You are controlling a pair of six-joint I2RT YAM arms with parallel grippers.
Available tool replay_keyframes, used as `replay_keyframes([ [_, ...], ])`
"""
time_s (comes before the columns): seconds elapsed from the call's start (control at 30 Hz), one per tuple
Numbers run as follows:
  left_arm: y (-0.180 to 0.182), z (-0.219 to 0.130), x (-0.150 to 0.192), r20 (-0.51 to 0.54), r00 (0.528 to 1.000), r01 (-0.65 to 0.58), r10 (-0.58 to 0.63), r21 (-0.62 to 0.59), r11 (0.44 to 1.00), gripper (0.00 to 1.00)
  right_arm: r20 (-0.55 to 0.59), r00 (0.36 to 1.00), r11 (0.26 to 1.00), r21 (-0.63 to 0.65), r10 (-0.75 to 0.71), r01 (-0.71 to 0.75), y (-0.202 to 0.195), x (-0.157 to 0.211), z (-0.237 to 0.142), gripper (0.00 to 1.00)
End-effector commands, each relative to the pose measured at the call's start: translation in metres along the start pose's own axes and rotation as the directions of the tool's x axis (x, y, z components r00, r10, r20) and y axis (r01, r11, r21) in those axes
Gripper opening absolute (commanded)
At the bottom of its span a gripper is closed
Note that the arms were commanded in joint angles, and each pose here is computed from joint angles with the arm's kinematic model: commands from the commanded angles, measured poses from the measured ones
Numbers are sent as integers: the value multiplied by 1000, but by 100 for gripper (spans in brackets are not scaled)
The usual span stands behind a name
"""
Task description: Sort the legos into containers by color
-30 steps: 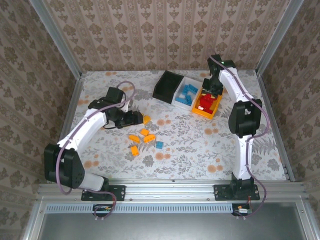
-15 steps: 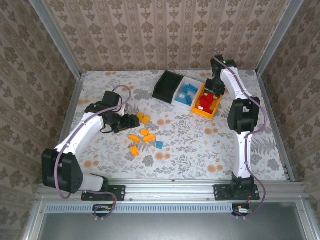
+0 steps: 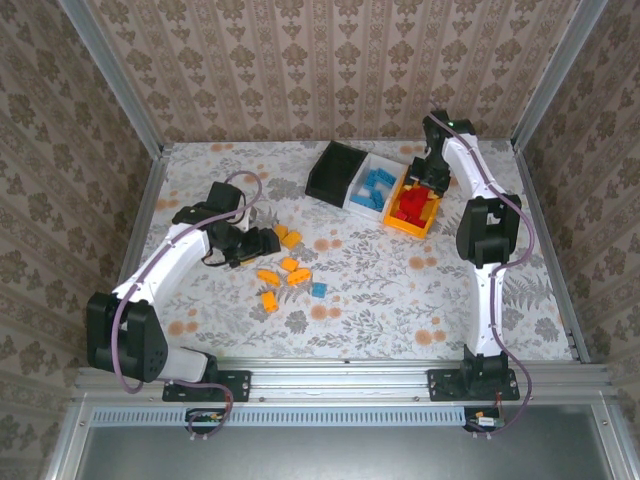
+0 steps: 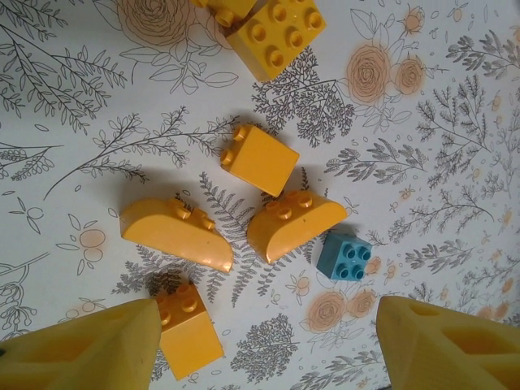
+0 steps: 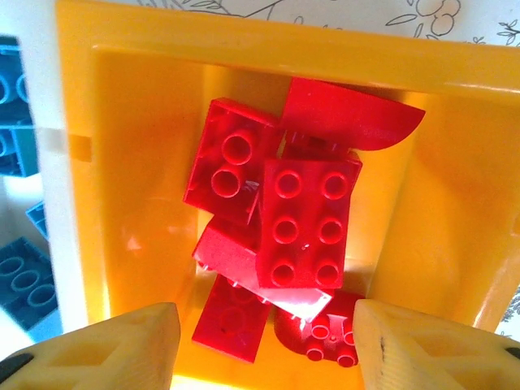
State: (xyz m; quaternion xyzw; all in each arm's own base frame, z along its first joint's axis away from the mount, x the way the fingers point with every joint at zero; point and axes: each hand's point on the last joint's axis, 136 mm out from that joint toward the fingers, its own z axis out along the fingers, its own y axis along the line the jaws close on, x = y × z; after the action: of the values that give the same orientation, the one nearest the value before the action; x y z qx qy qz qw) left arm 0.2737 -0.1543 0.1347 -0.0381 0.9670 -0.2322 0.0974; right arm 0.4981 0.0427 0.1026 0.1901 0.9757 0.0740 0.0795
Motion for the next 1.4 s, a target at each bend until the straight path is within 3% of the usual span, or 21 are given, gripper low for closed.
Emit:
replay_keyframes([
  [0.0,0,0,0,3,999,40,-40,12,999,72,71,997,996,-92,-17,23,17,-1,-54,63],
  [0.33,2,3,2,21,998,60,-61,23,998,73,160,986,948,-307,-37,85,58,21,-103,69],
  [0.57,2,7,-2,36,997,65,-66,32,997,75,157,975,900,-384,-154,204,102,69,-106,73],
  [0.77,5,10,-5,40,997,62,-63,29,998,79,110,926,844,-384,-361,375,150,134,-87,75],
  [1.03,13,6,-4,60,995,84,-85,33,996,81,-107,787,780,-267,-607,566,175,235,-20,75],
  [1.17,19,2,-1,69,992,99,-101,32,995,81,-166,717,734,-221,-677,642,179,265,3,75],
  [1.37,31,-5,0,82,988,131,-134,36,991,81,-226,670,707,-236,-707,666,180,293,20,75],
])
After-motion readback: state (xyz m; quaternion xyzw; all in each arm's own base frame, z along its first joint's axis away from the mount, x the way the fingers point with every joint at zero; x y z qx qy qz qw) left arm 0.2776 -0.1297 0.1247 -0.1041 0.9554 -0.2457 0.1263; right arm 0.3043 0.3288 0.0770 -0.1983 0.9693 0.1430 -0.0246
